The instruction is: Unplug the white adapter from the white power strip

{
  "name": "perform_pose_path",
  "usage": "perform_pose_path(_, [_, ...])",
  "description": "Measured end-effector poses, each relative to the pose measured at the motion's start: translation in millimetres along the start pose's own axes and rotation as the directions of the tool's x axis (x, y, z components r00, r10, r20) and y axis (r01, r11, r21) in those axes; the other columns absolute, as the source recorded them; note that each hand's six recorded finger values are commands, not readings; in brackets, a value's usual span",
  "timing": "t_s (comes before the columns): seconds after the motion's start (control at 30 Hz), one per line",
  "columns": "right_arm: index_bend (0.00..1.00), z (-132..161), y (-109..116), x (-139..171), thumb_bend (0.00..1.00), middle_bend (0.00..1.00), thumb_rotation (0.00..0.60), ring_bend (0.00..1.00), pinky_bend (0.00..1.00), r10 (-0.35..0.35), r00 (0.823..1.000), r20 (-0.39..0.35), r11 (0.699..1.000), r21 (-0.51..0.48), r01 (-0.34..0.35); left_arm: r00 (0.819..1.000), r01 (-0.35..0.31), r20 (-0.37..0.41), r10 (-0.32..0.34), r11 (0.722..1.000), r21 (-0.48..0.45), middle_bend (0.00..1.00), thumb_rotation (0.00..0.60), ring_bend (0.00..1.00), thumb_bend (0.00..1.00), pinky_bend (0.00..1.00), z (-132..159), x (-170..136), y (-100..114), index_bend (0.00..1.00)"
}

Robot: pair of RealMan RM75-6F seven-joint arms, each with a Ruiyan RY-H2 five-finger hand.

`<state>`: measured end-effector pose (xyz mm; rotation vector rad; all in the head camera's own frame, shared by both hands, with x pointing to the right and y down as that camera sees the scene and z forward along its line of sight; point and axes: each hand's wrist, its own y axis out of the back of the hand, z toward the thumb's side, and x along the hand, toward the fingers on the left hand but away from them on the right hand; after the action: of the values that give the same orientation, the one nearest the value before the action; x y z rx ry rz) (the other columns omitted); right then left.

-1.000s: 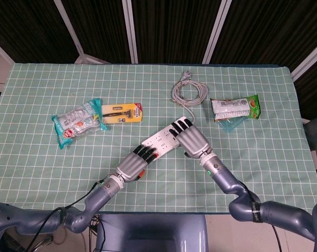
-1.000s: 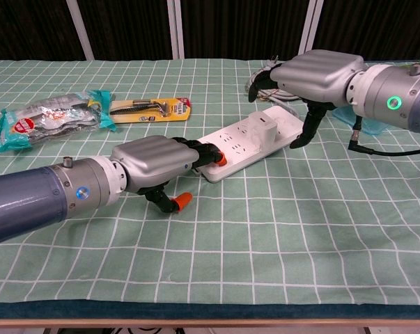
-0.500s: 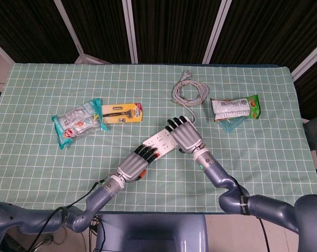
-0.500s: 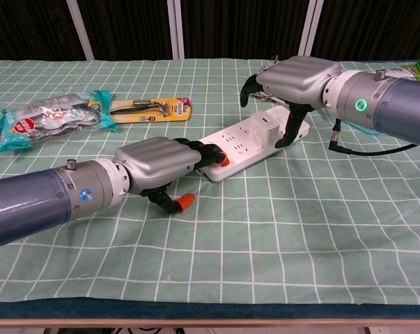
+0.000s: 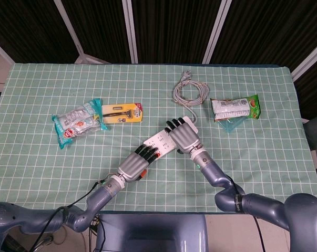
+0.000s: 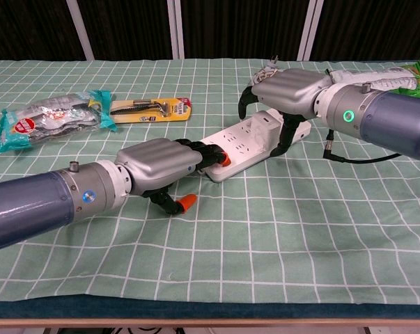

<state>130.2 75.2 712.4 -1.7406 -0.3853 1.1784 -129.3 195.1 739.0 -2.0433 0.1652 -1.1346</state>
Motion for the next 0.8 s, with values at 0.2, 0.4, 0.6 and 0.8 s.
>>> perform_pose_path(0.2, [0.3,-2.5,-1.5,-3.1,0.16,0.19,0.6,0.18,0.2,-0.008,1.0,0.011,1.0,-0.004,0.008,1.0,-0.001,0.001,0.001,1.0,-0.003,0.07,0.6,0.02,0.5,0.12,-0.4,0.4,-0.8,0.15])
perform_pose_path(0.4, [0.32,-5.7,-3.3,-5.7,0.16,0.19,0.6,0.18,0.21,-0.008,1.0,0.024,1.0,-0.01,0.009,1.0,0.0,0.008,0.0,1.0,0.005,0.07,0.6,0.02,0.5,0.12,0.5,0.8,-0.8,0.15])
perform_pose_path(0.6, [0.34,-4.4,-6.5,-7.4,0.16,0.19,0.6,0.18,0.21,-0.003,1.0,0.025,1.0,-0.019,0.004,1.0,0.0,0.008,0.0,1.0,0.005,0.07,0.6,0.02,0.5,0.12,-0.7,0.6,-0.9,0.15])
perform_pose_path(0.8, [0.38,-2.7,-8.5,-8.9,0.18,0.2,0.6,0.19,0.21,-0.004,1.0,0.024,1.0,-0.02,0.004,1.0,0.001,0.004,-0.001,1.0,0.001,0.07,0.6,0.02,0.5,0.12,-2.3,0.9,-1.8,0.15])
